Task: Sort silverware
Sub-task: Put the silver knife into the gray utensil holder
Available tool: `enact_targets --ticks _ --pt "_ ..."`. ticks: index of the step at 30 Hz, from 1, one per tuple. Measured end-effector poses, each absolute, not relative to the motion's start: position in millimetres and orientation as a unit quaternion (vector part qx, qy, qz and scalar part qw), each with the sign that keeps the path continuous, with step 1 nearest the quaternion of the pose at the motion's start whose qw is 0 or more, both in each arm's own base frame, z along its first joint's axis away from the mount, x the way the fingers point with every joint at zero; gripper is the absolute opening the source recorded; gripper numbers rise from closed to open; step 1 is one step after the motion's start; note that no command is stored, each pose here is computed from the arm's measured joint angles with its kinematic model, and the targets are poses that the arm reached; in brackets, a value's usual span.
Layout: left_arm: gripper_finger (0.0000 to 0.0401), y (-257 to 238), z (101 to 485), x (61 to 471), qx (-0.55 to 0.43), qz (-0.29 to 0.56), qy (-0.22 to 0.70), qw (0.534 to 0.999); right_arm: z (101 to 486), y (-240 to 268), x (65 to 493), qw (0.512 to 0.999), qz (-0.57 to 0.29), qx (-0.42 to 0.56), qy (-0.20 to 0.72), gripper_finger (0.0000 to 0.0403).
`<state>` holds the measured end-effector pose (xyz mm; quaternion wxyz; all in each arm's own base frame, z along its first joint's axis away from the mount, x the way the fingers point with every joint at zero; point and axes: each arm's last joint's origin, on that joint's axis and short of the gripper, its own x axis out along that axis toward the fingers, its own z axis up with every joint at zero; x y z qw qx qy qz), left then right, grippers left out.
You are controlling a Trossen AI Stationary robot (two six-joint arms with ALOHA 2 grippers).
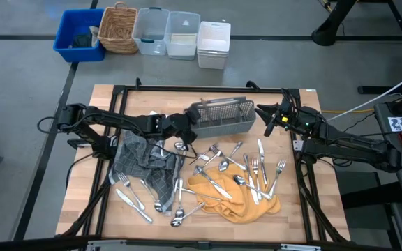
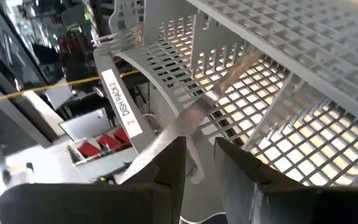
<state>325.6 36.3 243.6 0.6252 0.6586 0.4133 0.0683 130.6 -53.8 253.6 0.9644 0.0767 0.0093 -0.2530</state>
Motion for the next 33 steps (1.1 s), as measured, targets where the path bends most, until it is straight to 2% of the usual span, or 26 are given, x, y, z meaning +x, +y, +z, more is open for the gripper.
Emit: enact_targets --ticks 7,19,27,33 --pt "0.0074 26.3 248.7 324.7 0.586 0.113 0.387 0.703 254.7 -53.5 130.7 0.966 -0.248 0.076 0.004 0.0104" --pt "0.0074 -5.6 281.9 304.5 0.426 0.203 0.301 0.829 254.8 -53.4 130.7 0.966 -0.247 0.076 0.004 0.0104" --pt "0.0074 -6.9 294.2 274.3 0.255 0.246 0.297 0.886 266.7 -51.8 130.4 0.972 -0.224 0.076 0.001 0.0104" --pt "0.0074 -0.7 301.3 231.9 0.156 0.280 0.343 0.883 294.9 -50.1 127.0 0.974 -0.218 0.063 0.011 0.0104"
